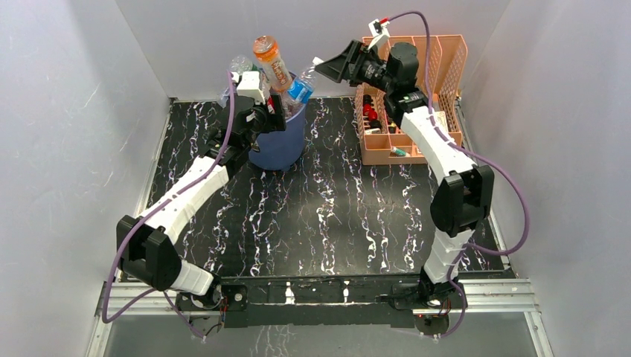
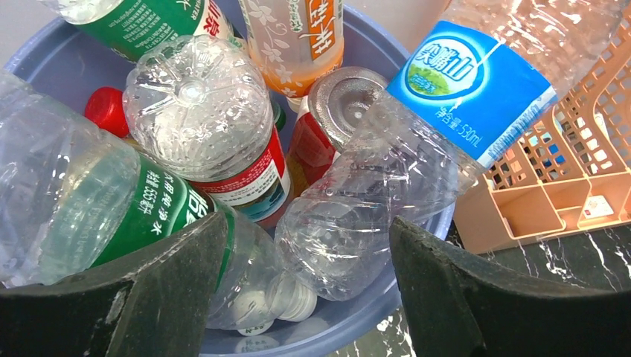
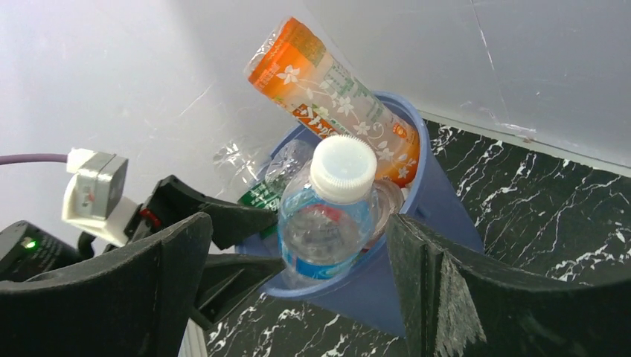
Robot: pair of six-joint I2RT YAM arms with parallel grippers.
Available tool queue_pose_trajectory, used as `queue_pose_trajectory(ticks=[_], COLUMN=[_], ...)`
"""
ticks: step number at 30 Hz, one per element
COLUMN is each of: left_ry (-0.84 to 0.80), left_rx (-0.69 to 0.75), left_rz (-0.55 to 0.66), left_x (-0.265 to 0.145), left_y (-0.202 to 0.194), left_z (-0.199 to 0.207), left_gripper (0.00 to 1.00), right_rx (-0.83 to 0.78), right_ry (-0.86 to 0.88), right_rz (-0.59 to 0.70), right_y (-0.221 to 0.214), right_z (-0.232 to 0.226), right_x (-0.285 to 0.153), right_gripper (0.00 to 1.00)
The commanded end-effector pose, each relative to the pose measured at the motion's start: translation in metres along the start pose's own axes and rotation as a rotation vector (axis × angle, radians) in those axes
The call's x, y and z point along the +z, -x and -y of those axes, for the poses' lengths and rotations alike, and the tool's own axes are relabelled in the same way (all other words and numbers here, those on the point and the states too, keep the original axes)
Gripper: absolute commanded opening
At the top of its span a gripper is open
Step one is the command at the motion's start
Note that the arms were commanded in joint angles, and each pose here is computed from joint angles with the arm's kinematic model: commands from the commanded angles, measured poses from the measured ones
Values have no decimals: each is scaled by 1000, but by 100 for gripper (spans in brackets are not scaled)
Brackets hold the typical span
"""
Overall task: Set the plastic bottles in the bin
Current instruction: Place the plastic bottle in the trash bin, then reset both arms
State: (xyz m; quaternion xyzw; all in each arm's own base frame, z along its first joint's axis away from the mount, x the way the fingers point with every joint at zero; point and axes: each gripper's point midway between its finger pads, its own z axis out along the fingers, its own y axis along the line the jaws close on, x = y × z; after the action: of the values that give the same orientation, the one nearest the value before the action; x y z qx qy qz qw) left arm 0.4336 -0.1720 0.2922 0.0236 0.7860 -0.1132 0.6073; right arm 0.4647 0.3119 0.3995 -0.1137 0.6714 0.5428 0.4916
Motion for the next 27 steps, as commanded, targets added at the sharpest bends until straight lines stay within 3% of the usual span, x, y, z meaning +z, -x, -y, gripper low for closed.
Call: queue_pose_trajectory(ticks=[1,11,21,27], left_ry=[34,11,25,26], left_rx=[6,-1,3,-6], left_rz=[12,78,89,118], left_x=[-17,-47,-52,-75], left_y=[13,48,53,70], left_z=[-9,-6,-10,-13], left_gripper=[81,88,92,98], right_rx=[-19,-7,8,2], right_ry=[40,-3,-44,-101], right_rz=[27,36,0,-18], right_y=[14,6,-13,-24], right_z=[-33,-36,-23,-15], right_x=[-25,-63,-74,-89], right_gripper=[98,98,98,98])
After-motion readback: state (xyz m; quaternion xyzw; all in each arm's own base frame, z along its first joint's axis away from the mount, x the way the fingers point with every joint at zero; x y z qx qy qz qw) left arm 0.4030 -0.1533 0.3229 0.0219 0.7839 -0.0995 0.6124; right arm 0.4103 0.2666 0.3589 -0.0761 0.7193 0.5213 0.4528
